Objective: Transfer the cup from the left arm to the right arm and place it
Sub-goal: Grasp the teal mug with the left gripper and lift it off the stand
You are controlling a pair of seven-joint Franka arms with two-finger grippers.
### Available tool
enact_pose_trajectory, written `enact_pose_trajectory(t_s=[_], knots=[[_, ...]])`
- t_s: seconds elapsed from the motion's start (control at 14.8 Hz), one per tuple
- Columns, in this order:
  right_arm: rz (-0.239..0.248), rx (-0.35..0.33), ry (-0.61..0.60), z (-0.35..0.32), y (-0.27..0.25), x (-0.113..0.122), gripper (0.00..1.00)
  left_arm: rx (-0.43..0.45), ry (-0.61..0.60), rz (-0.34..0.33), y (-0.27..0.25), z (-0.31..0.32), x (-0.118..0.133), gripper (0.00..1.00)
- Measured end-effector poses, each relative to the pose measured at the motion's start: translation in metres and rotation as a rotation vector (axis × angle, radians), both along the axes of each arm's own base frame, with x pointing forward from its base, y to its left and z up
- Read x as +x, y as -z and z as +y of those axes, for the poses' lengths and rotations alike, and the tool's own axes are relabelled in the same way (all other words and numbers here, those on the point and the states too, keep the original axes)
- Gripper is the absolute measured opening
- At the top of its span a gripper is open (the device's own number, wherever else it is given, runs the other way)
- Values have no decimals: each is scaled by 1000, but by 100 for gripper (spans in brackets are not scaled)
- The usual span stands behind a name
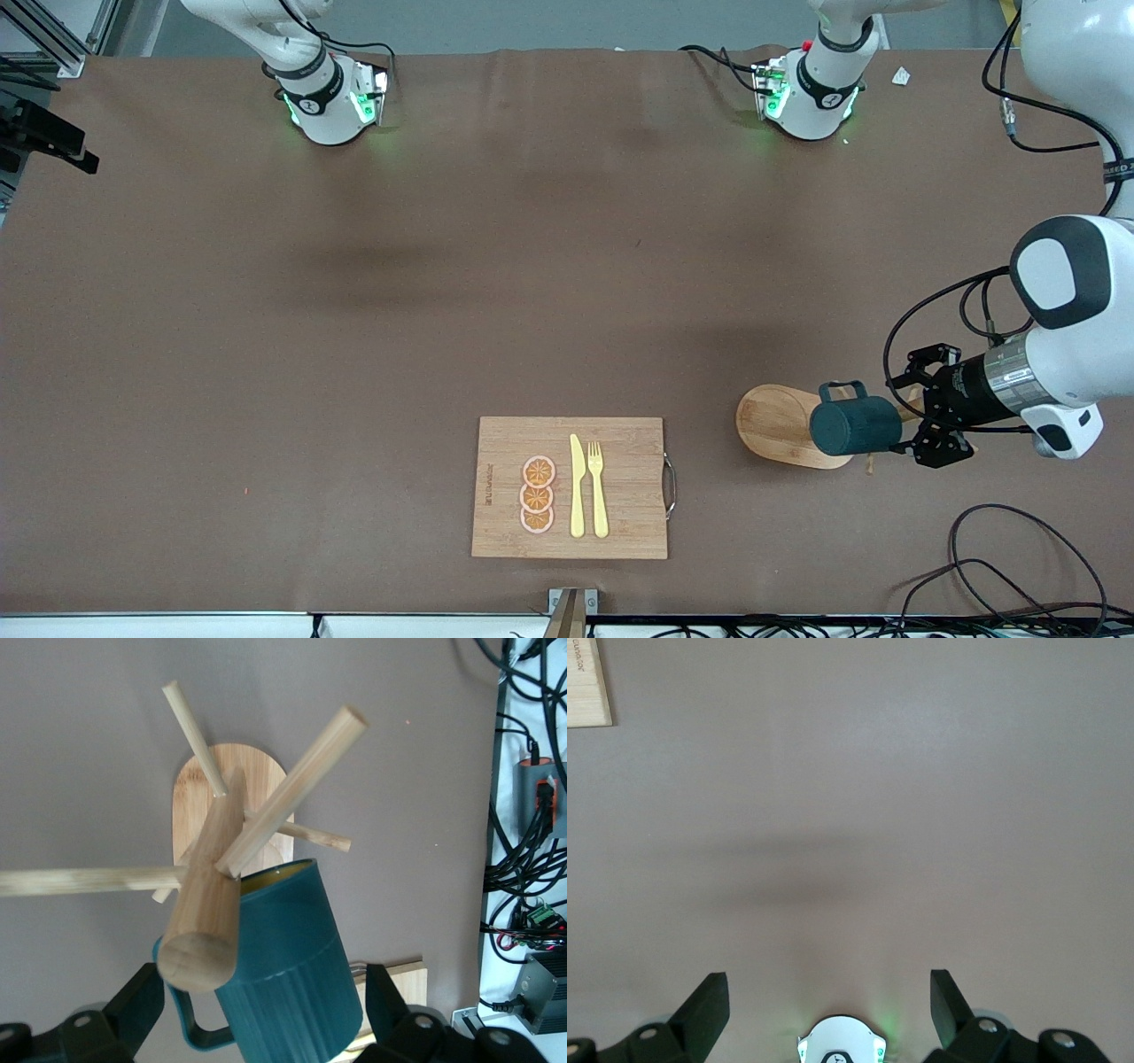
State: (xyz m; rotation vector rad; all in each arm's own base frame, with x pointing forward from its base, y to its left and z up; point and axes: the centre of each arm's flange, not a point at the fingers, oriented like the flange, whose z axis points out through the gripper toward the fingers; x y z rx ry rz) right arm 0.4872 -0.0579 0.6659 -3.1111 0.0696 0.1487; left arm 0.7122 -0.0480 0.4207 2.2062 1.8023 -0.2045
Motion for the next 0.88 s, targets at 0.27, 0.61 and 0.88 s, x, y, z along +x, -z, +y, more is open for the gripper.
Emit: enact_pose_trajectory(t_s=[0.27,0.61,0.88], knots=[[0,0,0,0,0,0,100,-32,-22,2,13,-1,5,100],[1,0,0,0,0,0,100,-39,-30,-2,30,-5,9,100],[1,0,0,0,0,0,100,-48,-40,-18,36,-8,13,100]])
